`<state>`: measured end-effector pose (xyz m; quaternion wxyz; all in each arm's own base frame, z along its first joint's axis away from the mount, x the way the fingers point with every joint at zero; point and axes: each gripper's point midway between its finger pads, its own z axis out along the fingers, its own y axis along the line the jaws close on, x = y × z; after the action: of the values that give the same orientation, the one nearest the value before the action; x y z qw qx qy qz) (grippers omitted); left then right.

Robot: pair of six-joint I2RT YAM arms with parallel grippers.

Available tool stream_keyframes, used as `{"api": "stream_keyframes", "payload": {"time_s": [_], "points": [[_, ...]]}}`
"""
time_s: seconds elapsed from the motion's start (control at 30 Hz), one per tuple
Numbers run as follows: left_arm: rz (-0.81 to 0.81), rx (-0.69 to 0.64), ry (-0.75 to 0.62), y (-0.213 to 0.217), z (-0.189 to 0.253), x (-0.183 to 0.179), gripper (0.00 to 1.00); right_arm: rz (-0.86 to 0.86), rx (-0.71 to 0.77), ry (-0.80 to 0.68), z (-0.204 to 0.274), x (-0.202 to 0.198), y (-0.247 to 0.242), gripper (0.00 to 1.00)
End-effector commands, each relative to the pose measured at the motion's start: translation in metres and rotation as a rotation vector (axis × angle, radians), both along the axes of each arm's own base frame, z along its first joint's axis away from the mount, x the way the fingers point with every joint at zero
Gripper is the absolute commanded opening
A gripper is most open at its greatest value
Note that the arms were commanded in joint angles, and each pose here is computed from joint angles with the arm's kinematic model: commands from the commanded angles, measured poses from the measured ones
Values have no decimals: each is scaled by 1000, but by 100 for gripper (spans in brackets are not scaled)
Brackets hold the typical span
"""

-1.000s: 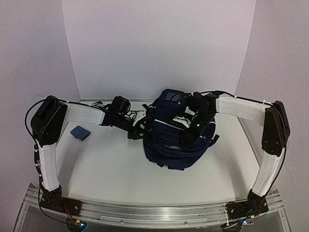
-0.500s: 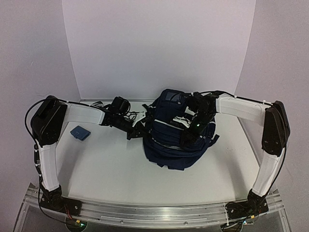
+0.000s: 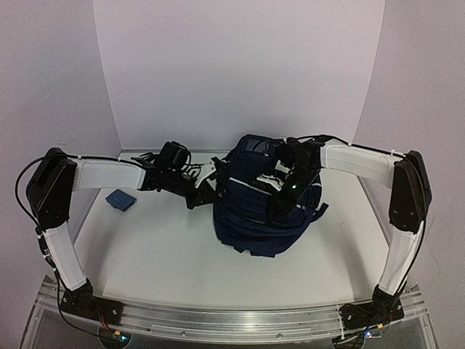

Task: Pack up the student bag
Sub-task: Zip the student bag at the center of the board.

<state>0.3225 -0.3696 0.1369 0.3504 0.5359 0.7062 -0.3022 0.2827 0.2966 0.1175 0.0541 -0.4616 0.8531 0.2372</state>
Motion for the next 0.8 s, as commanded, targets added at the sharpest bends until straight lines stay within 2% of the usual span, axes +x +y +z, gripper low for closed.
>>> {"api": "stream_keyframes", "payload": {"time_s": [0.0,0.23,0.33,0.43,0.47,0.5,0.6,0.67,0.77], "points": [[-23,-23,4,-21,23,-43,0,-48,49,-16,6,20,15,0],[-21,-95,50,-42,34,-87,0,-56,72,-2,8,24,23,0],[-6,-157,75,-61,39,-97,0,-63,95,9,12,26,29,0],[65,-150,99,-70,31,-91,0,-56,142,26,22,24,36,0],[112,-135,103,-67,26,-85,0,-52,160,29,27,23,38,4],[160,-122,101,-61,22,-77,0,-52,174,26,34,22,39,13],[267,-123,160,-34,20,-50,0,-56,209,0,55,20,34,47],[307,-146,185,-16,26,-37,0,-71,235,-29,73,20,27,57],[373,-146,165,6,32,-17,0,-124,266,-52,93,25,8,65]]}}
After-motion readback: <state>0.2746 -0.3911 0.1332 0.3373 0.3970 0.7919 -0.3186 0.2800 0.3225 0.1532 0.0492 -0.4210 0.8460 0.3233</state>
